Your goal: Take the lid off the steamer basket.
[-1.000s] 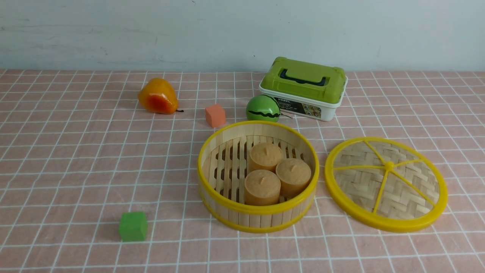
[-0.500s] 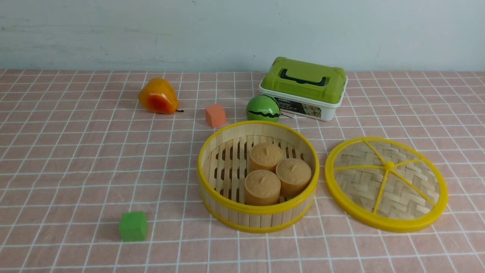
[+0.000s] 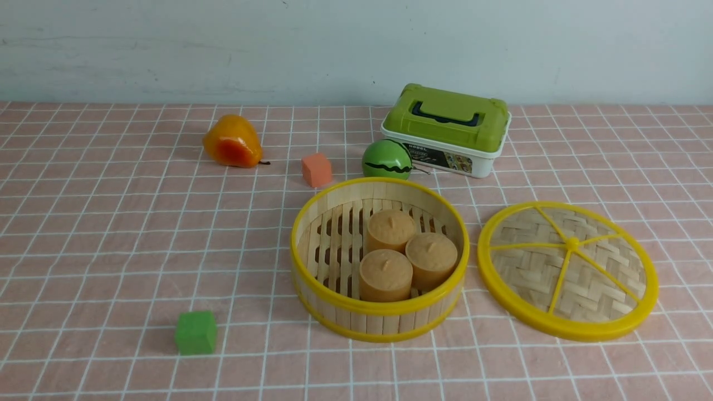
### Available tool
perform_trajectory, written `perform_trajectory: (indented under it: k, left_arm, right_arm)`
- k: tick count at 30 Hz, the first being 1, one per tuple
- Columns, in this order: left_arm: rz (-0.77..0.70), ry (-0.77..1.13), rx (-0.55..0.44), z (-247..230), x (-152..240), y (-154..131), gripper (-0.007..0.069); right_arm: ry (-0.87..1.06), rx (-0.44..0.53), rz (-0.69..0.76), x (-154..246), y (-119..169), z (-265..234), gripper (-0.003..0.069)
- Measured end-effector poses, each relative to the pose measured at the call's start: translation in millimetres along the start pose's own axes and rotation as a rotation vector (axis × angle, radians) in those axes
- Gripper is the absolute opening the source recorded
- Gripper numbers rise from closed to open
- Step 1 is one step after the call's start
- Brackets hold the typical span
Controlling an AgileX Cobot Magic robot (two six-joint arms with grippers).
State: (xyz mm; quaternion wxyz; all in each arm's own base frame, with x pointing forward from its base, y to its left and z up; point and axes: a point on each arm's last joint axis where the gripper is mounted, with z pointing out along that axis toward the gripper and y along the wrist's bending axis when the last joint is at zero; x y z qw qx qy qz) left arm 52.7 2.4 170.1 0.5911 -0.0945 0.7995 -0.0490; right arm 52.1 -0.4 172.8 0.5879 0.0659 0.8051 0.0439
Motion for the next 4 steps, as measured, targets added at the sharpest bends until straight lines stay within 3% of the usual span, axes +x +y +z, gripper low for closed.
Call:
perform_trajectory:
  k: [4]
  left_arm:
    - [0.000, 0.000, 0.000, 0.0, 0.0, 0.0, 0.0239]
  right_arm:
    - [0.000, -0.001, 0.000, 0.0, 0.1, 0.0, 0.0034]
